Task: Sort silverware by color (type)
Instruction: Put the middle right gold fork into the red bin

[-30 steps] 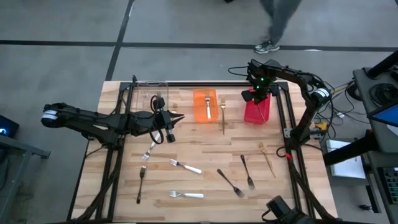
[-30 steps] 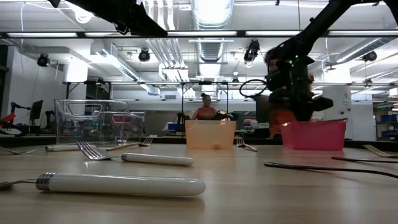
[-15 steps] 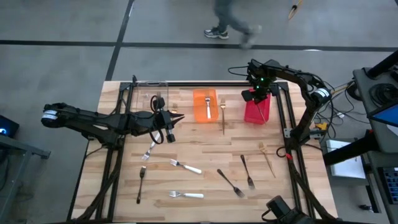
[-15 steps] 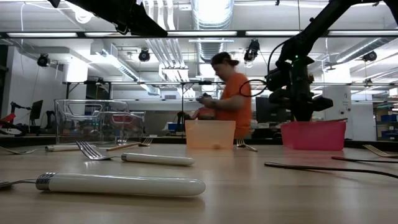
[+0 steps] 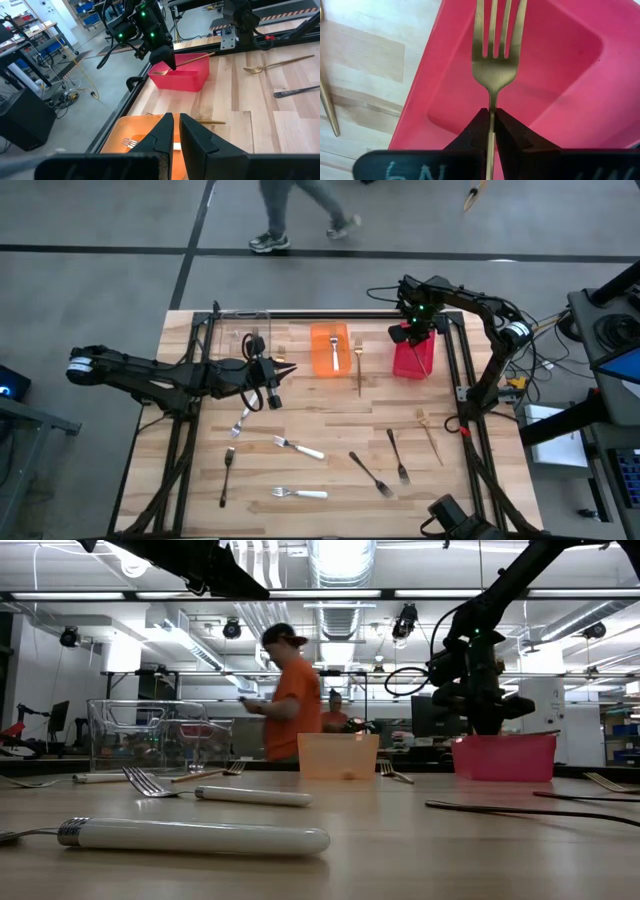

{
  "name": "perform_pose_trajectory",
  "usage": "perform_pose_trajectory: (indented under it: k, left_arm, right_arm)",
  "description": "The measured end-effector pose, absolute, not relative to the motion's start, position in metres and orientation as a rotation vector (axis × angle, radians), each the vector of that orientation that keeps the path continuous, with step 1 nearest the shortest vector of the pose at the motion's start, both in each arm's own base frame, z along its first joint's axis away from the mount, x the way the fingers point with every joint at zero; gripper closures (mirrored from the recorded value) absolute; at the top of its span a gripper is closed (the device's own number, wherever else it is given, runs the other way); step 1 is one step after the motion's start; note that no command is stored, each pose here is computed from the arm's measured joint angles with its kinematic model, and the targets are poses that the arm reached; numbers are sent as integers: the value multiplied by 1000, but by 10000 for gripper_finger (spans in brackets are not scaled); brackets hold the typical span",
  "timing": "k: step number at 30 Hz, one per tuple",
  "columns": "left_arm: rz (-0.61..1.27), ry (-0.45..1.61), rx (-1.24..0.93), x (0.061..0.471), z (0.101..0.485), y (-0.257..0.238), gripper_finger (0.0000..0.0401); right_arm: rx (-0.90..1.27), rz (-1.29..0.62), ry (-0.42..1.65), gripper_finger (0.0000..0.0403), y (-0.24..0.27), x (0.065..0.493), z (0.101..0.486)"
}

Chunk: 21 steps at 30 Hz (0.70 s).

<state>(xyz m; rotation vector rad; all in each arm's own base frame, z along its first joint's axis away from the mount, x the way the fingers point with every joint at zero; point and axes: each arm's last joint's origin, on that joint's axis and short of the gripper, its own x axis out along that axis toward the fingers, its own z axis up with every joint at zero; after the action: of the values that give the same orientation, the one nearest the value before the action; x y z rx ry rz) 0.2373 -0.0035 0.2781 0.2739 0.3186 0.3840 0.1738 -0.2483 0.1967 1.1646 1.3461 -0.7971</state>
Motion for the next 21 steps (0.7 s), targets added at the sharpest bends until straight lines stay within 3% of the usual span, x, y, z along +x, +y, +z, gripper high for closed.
perform_pose_trajectory:
  k: [21]
  left_arm:
    - [384, 319, 274, 237, 278, -4, 388]
  right_arm:
    - [1144, -809, 1359, 390, -247, 176, 197]
